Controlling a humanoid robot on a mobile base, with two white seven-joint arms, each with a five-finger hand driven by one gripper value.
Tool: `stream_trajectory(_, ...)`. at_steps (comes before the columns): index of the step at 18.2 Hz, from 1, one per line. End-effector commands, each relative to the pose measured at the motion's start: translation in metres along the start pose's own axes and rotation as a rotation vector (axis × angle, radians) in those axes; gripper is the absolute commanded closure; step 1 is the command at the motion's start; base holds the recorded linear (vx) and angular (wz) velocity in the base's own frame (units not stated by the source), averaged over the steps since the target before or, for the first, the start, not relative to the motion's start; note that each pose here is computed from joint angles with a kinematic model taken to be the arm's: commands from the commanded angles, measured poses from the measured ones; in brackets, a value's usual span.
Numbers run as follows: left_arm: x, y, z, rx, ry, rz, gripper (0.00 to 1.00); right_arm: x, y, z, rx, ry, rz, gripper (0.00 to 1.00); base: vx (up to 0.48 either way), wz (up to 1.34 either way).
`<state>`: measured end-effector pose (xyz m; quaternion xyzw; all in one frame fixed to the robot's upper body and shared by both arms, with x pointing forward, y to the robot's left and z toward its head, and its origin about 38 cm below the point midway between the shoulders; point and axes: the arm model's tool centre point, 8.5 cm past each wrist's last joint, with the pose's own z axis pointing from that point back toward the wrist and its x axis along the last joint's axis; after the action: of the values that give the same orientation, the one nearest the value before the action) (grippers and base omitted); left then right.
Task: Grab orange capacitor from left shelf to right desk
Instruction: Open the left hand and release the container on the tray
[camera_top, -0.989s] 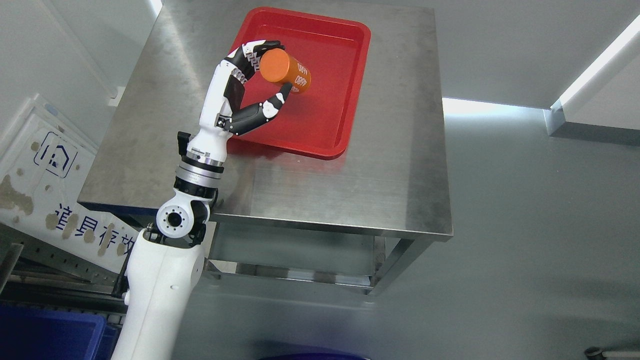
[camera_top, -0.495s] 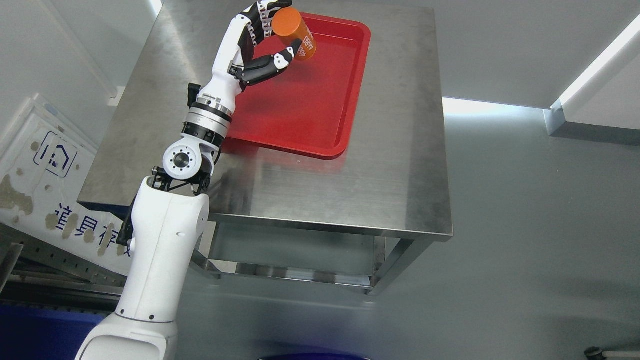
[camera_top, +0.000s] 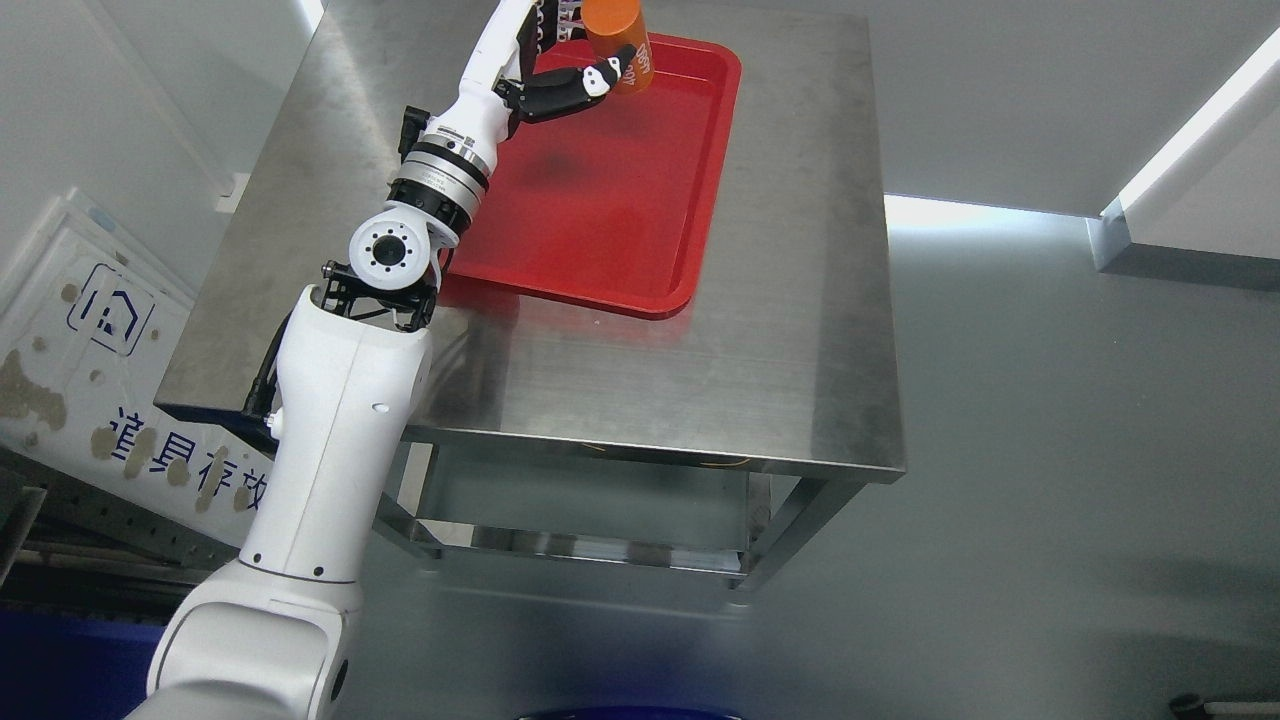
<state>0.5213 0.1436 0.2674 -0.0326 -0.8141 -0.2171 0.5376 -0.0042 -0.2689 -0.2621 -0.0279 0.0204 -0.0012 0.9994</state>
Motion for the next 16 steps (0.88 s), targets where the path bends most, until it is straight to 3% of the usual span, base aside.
stream_trajectory(1,-0.04,-0.014,0.011,-0.073,0.137,-0.038,0.96,-0.014,-0.011,0.0,-0.018,0.009,-0.013,0.0,0.0,0.0)
stream_trajectory(5,-0.042,-0.012,0.016,-0.069,0.141,-0.027,0.94,-0.014,-0.011,0.0,-0.018,0.009,-0.013,0.0,0.0,0.0)
stream_trajectory(6,-0.036,-0.008,0.013,-0.063,0.128,-0.03,0.89,-0.014,-0.011,0.0,-0.018,0.009,-0.013,0.0,0.0,0.0)
stream_trajectory(10,-0.009,0.01,-0.011,-0.028,0.142,-0.04,0.16,-0.014,-0.011,0.0,-0.018,0.009,-0.013,0.0,0.0,0.0)
stream_trajectory(16,-0.001,0.036,-0.008,0.038,0.118,-0.017,0.07,-0.014,-0.011,0.0,-0.018,0.009,-0.013,0.0,0.0,0.0)
